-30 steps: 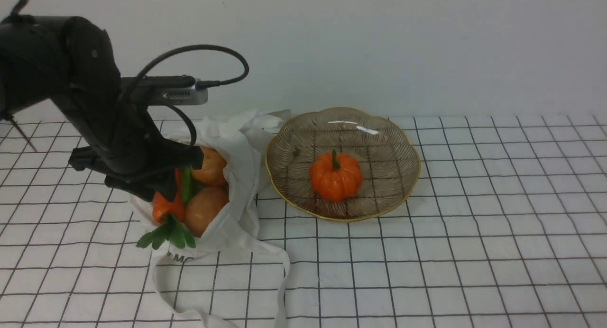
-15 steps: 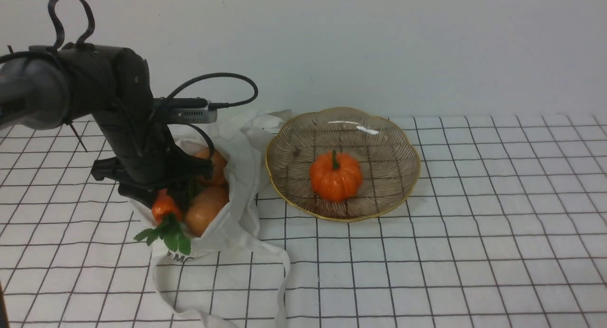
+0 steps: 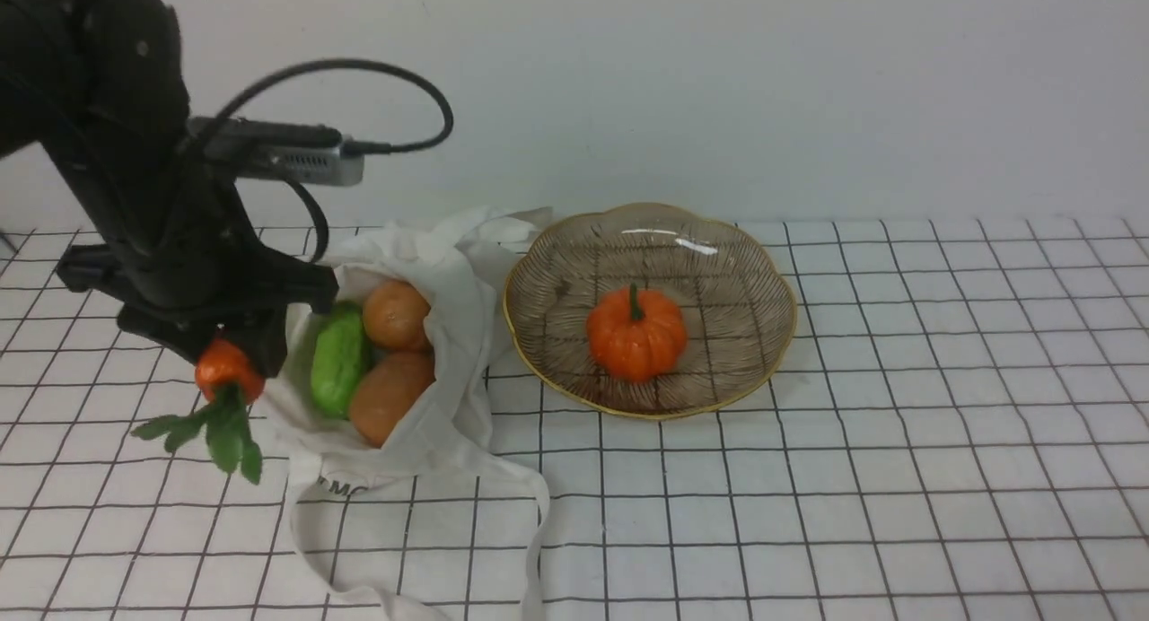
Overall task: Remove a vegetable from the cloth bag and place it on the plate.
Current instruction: Use the left arm to grab a carrot from the bag, then use the left arm to put the carrot into the empty plate on the right
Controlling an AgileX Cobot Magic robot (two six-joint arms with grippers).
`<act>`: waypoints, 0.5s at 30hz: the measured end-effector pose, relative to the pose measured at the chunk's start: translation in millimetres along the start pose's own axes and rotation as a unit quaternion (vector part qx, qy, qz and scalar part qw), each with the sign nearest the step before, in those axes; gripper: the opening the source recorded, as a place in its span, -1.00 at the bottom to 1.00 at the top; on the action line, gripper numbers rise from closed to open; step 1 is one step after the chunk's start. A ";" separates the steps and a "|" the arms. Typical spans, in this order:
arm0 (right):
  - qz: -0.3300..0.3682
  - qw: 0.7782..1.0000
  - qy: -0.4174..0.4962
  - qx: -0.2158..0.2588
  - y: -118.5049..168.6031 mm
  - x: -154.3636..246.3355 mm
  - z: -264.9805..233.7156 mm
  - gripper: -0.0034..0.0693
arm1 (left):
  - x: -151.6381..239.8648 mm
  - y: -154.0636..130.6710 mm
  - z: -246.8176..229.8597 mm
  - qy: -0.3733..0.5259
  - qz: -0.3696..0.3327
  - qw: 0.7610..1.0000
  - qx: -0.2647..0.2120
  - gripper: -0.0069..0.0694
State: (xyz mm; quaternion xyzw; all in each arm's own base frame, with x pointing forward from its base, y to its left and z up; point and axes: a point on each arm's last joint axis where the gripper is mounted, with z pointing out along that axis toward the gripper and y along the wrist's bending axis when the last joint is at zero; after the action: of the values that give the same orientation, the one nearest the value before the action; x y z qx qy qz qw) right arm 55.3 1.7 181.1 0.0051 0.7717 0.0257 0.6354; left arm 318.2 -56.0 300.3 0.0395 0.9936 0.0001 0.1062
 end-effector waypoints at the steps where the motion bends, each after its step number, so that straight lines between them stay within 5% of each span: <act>1: 0.000 1.000 0.000 0.000 0.0 0.0 0.0 -0.95 | 3.1 -1.2 -7.6 -0.008 -0.003 1.000 0.010 -0.04; 8: 0.000 1.000 0.000 0.000 0.0 0.0 0.0 -0.95 | 9.2 -52.2 -26.8 -0.038 0.035 0.986 0.160 -0.04; 15: 0.000 1.000 0.000 0.000 0.0 0.0 0.0 -0.95 | -26.1 -121.6 12.9 -0.023 0.114 0.976 0.186 -0.04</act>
State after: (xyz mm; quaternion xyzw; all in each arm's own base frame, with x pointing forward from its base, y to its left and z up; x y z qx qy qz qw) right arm 55.3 1.7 181.1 0.0051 0.7717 0.0257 0.6354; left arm 336.8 -179.4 292.1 0.1713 0.9624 -0.1737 0.1191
